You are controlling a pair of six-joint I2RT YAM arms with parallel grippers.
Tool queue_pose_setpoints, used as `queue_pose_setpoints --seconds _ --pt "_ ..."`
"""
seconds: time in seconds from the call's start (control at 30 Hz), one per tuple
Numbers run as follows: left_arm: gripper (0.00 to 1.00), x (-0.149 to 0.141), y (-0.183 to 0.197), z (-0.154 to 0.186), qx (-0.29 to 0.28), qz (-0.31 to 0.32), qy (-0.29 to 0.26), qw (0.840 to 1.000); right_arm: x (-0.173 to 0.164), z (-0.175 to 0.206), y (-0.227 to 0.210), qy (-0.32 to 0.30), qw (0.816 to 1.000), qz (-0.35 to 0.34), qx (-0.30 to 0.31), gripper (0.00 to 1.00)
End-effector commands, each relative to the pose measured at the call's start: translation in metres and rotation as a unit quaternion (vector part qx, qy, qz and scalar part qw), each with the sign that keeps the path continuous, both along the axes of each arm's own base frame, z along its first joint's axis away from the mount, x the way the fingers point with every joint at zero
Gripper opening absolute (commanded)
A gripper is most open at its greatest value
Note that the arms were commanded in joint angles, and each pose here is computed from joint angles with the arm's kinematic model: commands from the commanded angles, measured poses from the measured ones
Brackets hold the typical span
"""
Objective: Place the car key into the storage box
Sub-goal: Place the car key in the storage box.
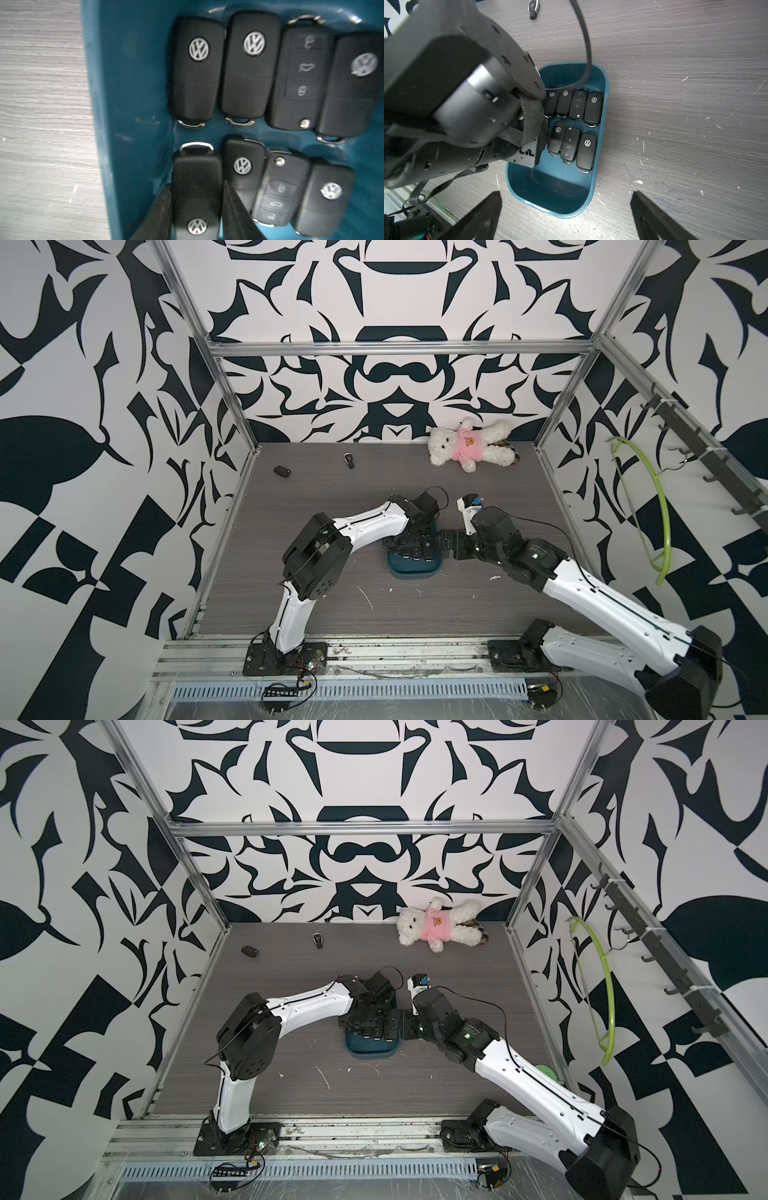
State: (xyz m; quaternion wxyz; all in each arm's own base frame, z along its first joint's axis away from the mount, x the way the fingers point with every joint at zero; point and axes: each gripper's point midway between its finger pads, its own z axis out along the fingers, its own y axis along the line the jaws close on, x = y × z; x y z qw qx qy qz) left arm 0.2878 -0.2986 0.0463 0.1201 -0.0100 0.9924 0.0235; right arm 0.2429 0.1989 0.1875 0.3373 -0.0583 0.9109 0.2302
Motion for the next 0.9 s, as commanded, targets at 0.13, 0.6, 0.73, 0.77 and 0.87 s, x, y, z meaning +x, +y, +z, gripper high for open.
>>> queue_pose_setpoints --seconds 0.13,0.6,0.73,0.77,0.87 --pt "0.37 0.002 0.008 -0.005 0.018 -0.001 0.011 1.0 0.002 0.007 0.013 -0.008 0.999 0.019 0.026 1.0" --pt "0.49 0.004 0.004 -0.002 0.016 -0.004 0.01 1.0 -0.001 0.007 0.025 -0.003 0.998 0.047 0.046 1.0" --pt "0.49 0.005 0.004 0.003 0.016 -0.004 0.007 1.0 -0.001 0.007 0.025 -0.002 0.998 0.045 0.045 1.0" --pt "0.5 0.006 0.004 0.006 0.014 -0.003 0.006 1.0 -0.001 0.006 0.025 -0.002 0.998 0.045 0.044 1.0" --pt "0.51 0.007 0.003 0.015 0.009 -0.003 -0.001 1.0 0.0 0.008 0.026 -0.003 0.998 0.046 0.045 1.0"
